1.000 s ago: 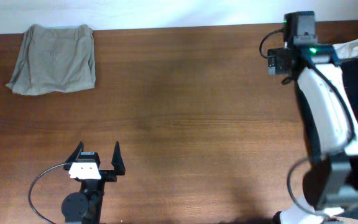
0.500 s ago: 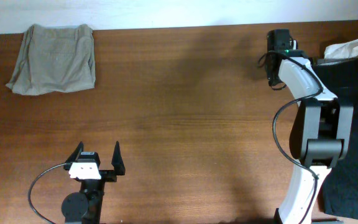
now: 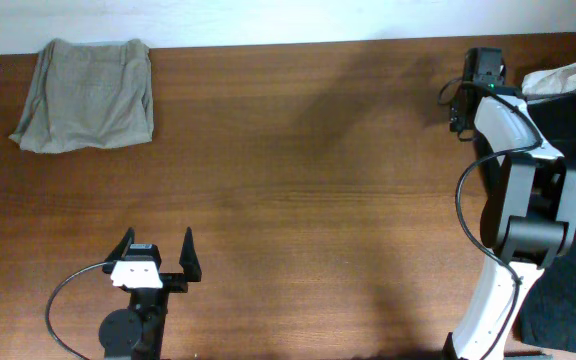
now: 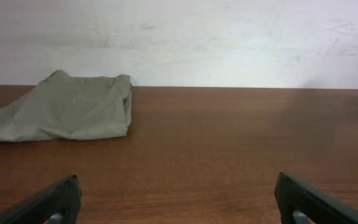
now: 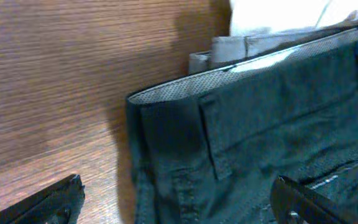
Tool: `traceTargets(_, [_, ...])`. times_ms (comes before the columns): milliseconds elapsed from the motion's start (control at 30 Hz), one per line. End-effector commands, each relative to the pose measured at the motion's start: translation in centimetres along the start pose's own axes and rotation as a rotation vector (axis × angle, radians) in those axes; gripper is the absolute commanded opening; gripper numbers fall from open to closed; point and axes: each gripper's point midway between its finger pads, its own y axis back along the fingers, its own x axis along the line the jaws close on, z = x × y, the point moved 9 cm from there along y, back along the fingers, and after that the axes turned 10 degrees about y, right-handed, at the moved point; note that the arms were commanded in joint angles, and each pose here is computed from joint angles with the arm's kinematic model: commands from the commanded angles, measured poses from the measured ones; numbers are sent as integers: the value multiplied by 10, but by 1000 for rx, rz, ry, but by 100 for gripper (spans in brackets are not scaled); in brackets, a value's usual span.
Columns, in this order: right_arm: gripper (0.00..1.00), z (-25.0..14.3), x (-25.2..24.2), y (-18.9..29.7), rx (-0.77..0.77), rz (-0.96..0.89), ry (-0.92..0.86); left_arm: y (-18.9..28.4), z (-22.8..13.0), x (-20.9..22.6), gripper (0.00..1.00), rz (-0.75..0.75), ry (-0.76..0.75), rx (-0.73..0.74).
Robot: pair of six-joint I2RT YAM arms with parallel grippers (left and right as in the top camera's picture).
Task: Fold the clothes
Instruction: 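Reach the right gripper to the black garment on the right stack and grasp it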
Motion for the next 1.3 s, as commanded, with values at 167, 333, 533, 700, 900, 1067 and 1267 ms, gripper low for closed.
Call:
traceTargets(167, [99, -4, 9, -23, 23, 8, 10, 0, -1, 2, 99, 13, -15, -3])
traceTargets(333, [97, -7, 5, -31, 29, 2, 5, 0, -1, 2, 99, 13, -15, -3])
traceTargets(533, [94, -11, 6, -41, 41, 1, 6, 0, -1, 2, 99, 13, -15, -3])
traceTargets(700, [88, -14, 11, -47, 56, 5, 16, 0, -1, 2, 99, 13, -15, -3])
traceTargets(900, [64, -15, 9, -48, 67, -24, 14, 0, -1, 2, 99, 13, -15, -3])
traceTargets(1067, [52, -15, 9, -48, 66, -23, 11, 0, -1, 2, 99, 13, -15, -3])
traceTargets(1267, [35, -13, 8, -47, 56, -27, 4, 0, -1, 2, 99, 13, -15, -3])
